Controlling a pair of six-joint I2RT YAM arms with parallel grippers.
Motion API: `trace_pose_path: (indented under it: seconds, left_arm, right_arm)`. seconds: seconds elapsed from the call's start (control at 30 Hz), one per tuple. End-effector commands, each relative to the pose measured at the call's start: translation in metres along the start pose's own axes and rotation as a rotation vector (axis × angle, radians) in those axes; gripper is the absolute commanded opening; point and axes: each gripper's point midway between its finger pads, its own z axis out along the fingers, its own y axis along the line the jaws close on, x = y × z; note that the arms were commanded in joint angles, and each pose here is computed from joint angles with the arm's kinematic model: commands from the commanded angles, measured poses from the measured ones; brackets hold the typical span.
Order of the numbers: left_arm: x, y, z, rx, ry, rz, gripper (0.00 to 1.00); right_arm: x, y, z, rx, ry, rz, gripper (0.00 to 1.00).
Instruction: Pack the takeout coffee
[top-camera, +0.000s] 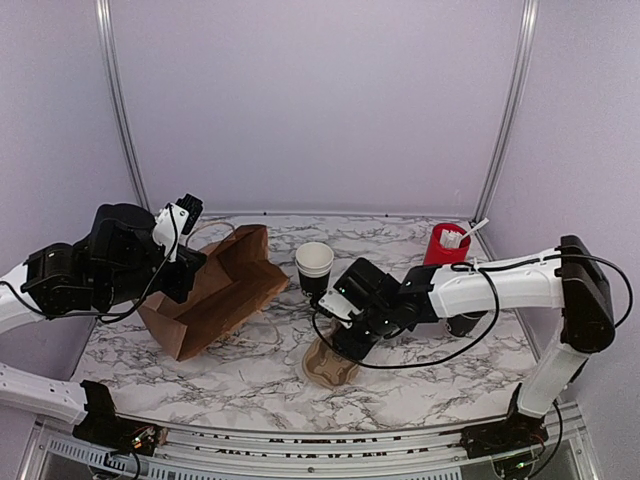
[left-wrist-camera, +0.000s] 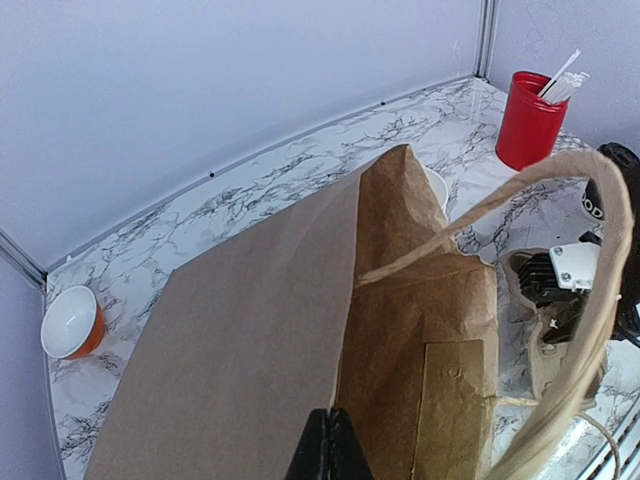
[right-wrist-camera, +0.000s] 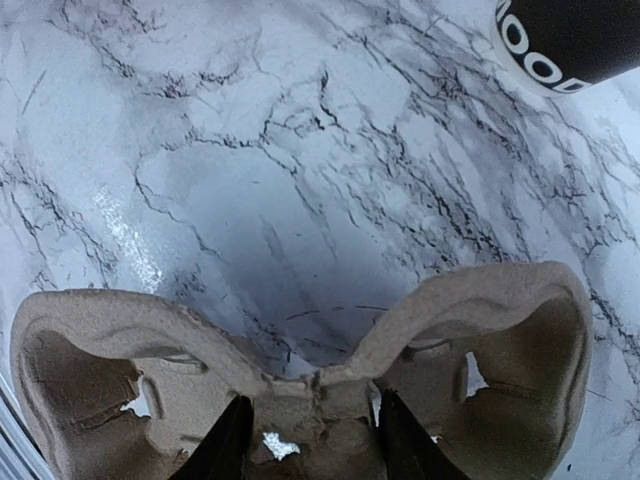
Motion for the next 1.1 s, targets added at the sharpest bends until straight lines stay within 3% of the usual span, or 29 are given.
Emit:
trace_pose_path:
  seconds: [0.0, 0.37, 0.63, 0.87, 1.07]
  left_arm:
    - [-0.012, 0.005, 0.001, -0.024, -0.024, -0.041, 0.00]
    - [-0.012, 0.004, 0.014, -0.030, 0.005, -0.073, 0.00]
    - [-0.013, -0.002, 0.022, -0.015, 0.015, -0.098, 0.00]
    - [-0.017, -0.008, 0.027, 0.007, 0.023, -0.118, 0.00]
    - [-0.023, -0.012, 0.025, 0.028, 0.019, -0.139, 0.00]
  right_arm:
    - [-0.018, -0.003, -0.028, 0.005, -0.108, 0.058, 0.40]
    - [-0.043, -0.001, -0.094, 0.006, -0.290, 0.118, 0.40]
    - [-0.094, 0.011, -0.169, 0.002, -0.523, 0.111, 0.40]
    - [-0.150, 0.060, -0.213, -0.177, -0.746, 0.025, 0.40]
    - [-0.183, 0.096, -0.210, -0.325, -0.817, -0.062, 0.40]
